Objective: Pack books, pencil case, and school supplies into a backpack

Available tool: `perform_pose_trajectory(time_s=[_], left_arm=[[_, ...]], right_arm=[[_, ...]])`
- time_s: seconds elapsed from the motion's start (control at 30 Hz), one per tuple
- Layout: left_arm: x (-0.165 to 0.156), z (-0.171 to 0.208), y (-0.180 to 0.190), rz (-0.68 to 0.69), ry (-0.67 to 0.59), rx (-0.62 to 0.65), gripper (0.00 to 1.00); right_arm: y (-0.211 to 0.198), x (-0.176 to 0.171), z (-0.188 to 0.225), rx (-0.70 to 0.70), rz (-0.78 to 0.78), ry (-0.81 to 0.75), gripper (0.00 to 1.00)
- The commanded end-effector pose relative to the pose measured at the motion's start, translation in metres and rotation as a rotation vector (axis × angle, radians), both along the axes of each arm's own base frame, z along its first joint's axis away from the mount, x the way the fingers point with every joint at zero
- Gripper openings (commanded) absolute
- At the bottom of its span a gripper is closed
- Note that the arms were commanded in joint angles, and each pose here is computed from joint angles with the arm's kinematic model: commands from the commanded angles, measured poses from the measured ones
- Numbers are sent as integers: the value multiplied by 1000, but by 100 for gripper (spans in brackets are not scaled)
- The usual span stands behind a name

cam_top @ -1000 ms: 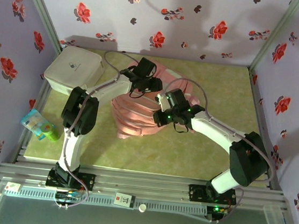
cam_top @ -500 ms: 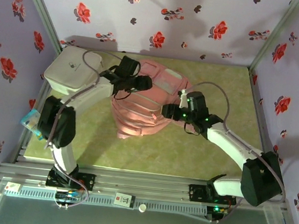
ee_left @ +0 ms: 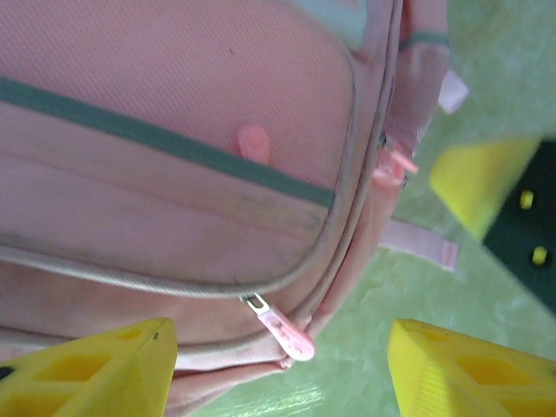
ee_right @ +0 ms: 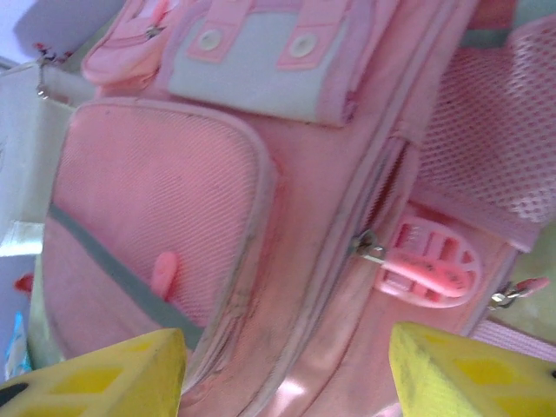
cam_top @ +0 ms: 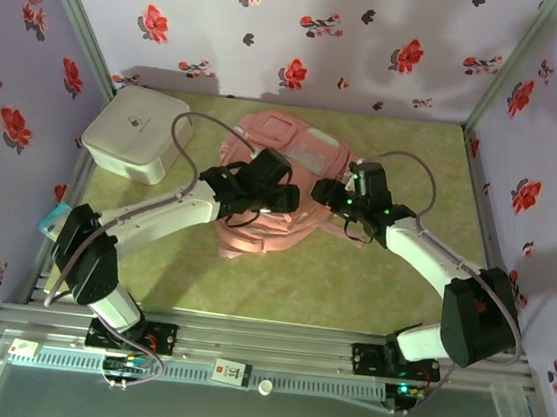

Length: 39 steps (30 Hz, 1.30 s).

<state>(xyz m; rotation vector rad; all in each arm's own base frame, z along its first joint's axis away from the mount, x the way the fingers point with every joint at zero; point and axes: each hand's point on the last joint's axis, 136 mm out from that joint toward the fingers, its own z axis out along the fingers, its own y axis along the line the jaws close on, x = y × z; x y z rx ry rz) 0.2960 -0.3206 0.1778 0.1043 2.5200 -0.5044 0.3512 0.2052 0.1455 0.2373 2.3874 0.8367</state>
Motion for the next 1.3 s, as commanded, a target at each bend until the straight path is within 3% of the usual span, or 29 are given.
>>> perform_pose_trajectory(time_s=[0.0,0.23,0.5,0.63,1.13,1.2,1.27], left_arm=[[-3,-22,5,29,-1,144,66],[-3,-35,-17,-5,-18,269,58],[-1,-48,-3,28,-7,428,41],[-6,-46,-2,20,-5,430,29],[-9,-46,-8,0,21,393,7],[-10,-45,-8,-4,26,387,0],[-9,-43,-9,-9,25,376,0]], right_arm=[[-13,13,5,-45,-67,-11,63],[-20,17,4,-70,-74,-16,63],[-25,17,6,-107,-78,-26,62],[-27,19,8,-124,-77,-33,62],[-24,16,-1,-110,-72,1,62],[-20,15,0,-85,-64,6,62],[-12,14,0,-39,-47,17,61]])
